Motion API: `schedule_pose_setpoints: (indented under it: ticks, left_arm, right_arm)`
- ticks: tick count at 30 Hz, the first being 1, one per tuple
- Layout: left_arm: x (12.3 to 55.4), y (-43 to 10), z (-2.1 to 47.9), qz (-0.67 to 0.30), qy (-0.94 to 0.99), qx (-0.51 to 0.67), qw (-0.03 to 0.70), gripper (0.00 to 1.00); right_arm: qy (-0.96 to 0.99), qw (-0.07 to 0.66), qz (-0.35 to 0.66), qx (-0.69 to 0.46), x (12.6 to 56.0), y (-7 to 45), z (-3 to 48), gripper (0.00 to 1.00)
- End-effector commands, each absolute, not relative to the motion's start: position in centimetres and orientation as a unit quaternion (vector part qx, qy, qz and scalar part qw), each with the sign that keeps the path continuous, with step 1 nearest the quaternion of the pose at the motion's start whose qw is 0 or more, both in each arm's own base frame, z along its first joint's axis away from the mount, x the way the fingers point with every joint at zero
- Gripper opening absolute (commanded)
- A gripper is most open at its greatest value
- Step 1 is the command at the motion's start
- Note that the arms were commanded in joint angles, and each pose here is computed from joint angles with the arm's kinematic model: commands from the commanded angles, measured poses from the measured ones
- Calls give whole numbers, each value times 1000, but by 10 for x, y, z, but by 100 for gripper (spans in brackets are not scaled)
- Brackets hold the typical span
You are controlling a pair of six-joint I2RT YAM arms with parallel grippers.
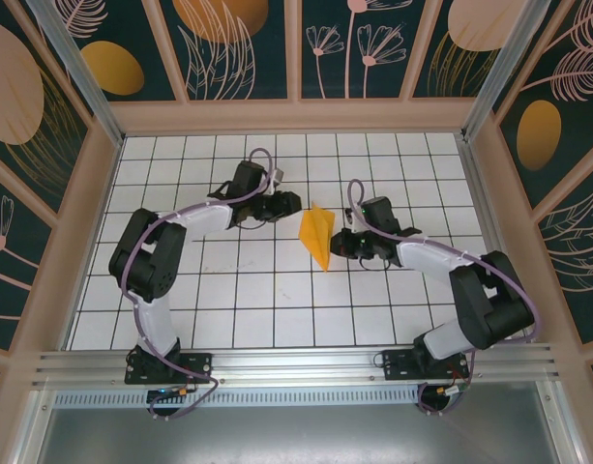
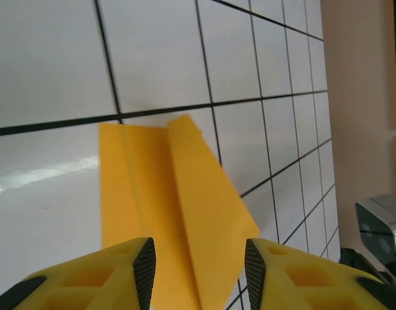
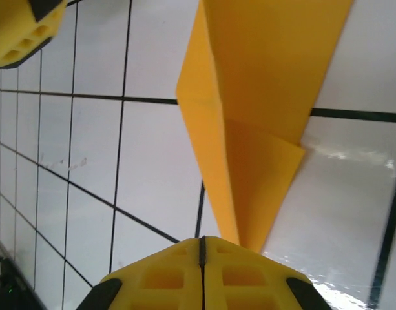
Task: Fold a paper plane with a square sheet of paper (fold left side to right side)
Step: Fourth fold the wing at the center of the table.
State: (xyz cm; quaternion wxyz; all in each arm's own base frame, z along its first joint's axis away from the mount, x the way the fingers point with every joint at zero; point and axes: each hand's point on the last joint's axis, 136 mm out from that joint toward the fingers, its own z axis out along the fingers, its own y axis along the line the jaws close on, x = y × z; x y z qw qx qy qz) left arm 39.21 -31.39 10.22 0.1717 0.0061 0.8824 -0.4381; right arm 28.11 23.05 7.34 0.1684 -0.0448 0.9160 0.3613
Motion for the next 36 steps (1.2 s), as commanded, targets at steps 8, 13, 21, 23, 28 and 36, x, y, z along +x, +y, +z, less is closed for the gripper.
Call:
schedule_pose_setpoints:
  ticks: [8,13,21,23,28,36]
  left_arm:
    - [398,-335,102,-461,872,16,167,43]
    - [396,-338,104,-463,871,24,165,43]
    - [392,-346,102,-465,871,37,154,43]
    - [392,-347,100,-463,873,38,152,43]
    - [392,-349,100,-464,872,40,150,44]
    - [381,-369,94,-481,865,67,123,42]
  right_arm:
    - [913,151,374,-60,294,257,57,8]
    - [929,133,342,-45,299,246,33,8]
    - [947,102,304,-33,289,234,5,7]
    - [948,103,300,-32,287,231,5,7]
    - [948,106,297,-32,286,229,6,8]
    - [953,86,291,-17,279,221,-6,0]
